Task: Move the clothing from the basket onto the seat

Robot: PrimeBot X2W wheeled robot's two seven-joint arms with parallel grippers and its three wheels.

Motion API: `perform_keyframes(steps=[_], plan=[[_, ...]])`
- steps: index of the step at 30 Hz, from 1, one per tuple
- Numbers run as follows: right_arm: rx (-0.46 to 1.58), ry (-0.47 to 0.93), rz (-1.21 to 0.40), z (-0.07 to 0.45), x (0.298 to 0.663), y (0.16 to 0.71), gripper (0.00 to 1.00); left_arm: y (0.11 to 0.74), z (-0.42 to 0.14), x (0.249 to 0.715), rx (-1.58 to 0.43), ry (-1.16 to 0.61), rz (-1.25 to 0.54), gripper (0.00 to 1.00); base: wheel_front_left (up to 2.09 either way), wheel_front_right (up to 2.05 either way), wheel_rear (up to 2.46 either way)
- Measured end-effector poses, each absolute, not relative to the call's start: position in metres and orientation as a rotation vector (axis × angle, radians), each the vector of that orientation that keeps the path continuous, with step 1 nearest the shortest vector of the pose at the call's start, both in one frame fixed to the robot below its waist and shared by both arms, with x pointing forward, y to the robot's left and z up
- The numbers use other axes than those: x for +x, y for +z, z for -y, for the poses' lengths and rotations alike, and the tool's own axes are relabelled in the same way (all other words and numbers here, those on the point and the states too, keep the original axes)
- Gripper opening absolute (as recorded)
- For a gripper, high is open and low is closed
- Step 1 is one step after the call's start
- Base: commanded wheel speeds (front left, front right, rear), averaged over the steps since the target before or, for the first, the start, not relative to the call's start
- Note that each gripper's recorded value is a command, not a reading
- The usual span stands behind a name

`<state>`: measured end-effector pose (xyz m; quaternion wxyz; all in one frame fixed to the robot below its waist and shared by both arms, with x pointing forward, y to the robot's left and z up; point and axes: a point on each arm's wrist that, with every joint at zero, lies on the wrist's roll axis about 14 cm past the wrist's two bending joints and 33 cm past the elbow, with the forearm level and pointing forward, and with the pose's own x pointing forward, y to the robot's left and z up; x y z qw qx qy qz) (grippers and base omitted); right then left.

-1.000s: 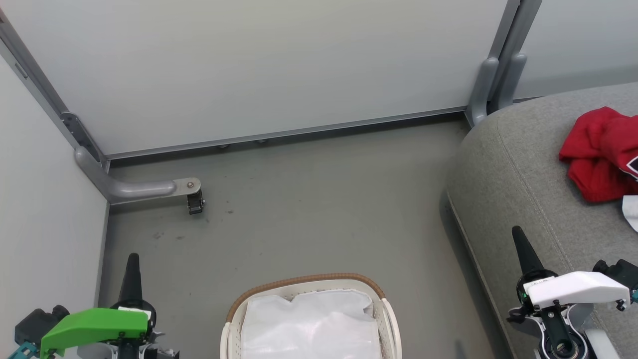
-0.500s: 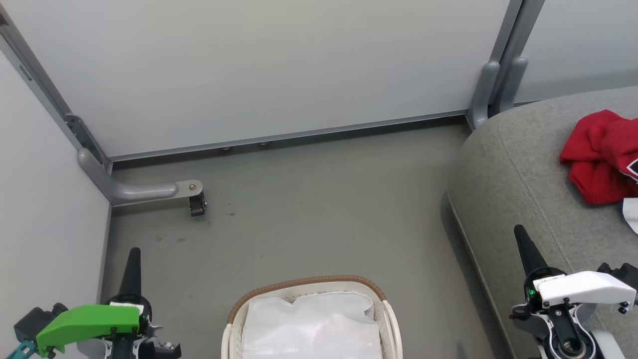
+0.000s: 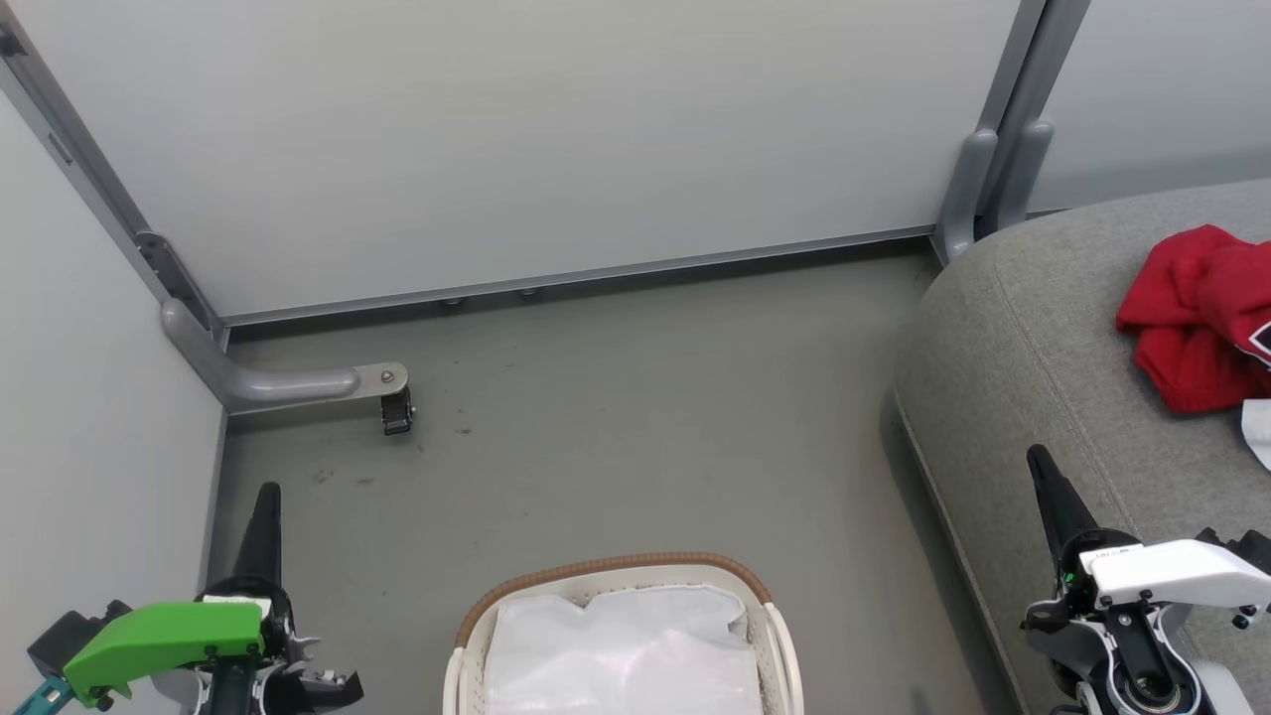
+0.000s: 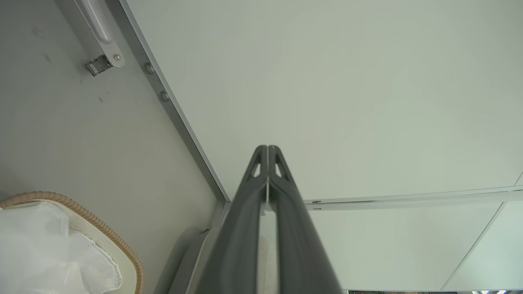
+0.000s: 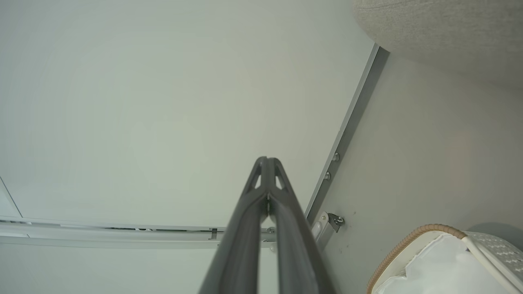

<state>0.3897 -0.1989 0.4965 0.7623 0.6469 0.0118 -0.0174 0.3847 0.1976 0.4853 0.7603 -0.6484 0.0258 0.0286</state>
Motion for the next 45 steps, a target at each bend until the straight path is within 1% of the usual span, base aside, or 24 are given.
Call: perform_keyframes(steps=[24, 45], plan=[[1.572, 0.0, -0.003, 0.199, 0.39, 0.507, 0.0, 0.502, -0.199, 0.387, -1.575, 0.012, -0.014, 0.0, 0.0, 0.0, 0.0], [1.575, 0.0, -0.001, 0.199, 0.39, 0.507, 0.0, 0.503, -0.199, 0.387, -1.577, 0.01, -0.011, 0.0, 0.0, 0.0, 0.0]])
